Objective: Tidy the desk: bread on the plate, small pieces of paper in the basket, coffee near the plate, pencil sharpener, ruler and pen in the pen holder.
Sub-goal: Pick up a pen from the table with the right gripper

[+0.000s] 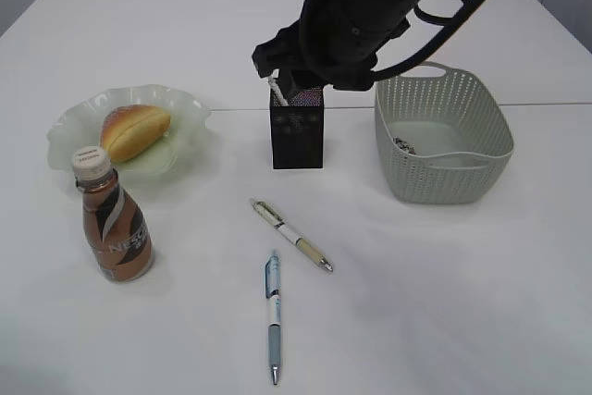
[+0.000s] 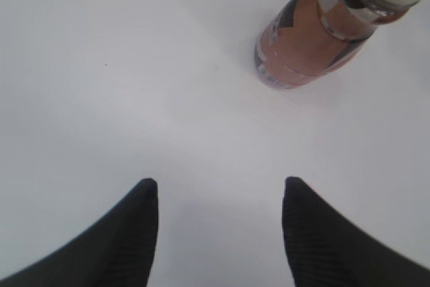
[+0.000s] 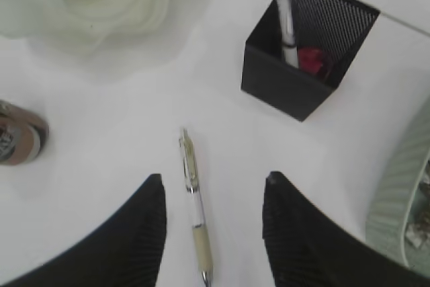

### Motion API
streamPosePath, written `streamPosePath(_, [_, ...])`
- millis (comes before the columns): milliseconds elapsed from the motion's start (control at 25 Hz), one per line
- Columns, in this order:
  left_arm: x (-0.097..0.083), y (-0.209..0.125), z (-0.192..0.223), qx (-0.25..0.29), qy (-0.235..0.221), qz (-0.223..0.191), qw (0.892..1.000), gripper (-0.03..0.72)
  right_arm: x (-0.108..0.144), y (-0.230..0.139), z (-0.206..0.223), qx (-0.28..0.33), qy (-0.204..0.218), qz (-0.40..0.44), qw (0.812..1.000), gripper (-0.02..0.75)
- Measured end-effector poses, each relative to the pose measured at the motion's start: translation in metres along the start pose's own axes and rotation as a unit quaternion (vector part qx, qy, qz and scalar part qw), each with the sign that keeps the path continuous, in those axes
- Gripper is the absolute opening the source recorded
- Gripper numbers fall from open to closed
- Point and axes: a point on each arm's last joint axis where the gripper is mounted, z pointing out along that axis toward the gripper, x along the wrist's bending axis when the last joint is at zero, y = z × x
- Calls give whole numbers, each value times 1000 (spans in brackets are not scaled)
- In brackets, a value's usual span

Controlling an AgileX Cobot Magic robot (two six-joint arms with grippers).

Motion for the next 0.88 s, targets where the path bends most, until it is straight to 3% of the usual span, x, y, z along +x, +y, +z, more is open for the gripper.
streamPosePath(360, [0,0,0,-1,0,0,1000,433,5,15,22,140,18,2,990,347])
streamPosePath(600, [0,0,0,-1,0,0,1000,433,11,29,60,145,27,0,989,346])
streamPosePath(880, [0,0,0,-1,0,-1,1000,433,34,20,98,171,37,-26,984,346])
